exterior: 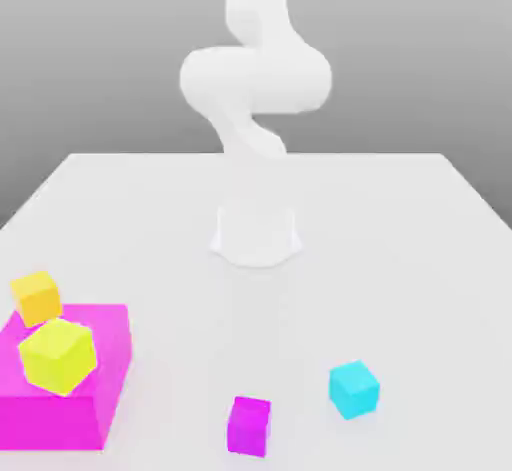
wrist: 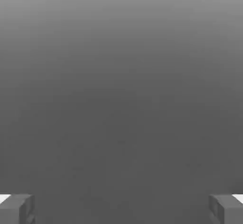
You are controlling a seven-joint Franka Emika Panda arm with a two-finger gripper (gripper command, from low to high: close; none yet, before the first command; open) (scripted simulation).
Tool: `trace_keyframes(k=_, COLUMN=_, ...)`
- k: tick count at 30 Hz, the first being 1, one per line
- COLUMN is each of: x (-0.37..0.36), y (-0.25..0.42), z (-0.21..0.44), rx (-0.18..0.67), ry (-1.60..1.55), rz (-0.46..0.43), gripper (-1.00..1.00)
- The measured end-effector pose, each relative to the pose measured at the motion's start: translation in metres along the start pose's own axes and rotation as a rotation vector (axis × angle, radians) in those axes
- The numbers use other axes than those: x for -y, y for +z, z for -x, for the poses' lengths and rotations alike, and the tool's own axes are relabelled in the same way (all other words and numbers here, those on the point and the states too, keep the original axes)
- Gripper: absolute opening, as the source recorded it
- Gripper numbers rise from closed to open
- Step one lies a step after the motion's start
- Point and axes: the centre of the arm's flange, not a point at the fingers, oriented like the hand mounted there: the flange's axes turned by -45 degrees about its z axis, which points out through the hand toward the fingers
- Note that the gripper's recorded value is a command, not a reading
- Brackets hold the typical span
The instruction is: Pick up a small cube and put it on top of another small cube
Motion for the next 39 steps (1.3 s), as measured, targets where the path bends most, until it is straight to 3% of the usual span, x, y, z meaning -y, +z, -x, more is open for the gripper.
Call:
trace_keyframes(k=10, x=0.057, y=0.210, z=0.083, rx=0.319, ry=-0.131, rz=-0.079, gripper=0.00)
trace_keyframes(k=22, x=0.111, y=0.358, z=0.286, rx=0.687, ry=-0.322, rz=-0.117, gripper=0.00)
trace_keyframes(k=28, x=0.111, y=0.405, z=0.338, rx=0.715, ry=-0.332, rz=-0.116, gripper=0.00)
trace_keyframes(k=29, x=0.111, y=0.411, z=0.343, rx=0.716, ry=-0.333, rz=-0.116, gripper=-1.00)
trace_keyframes(k=39, x=0.112, y=0.393, z=0.326, rx=0.715, ry=-0.333, rz=-0.115, gripper=-1.00)
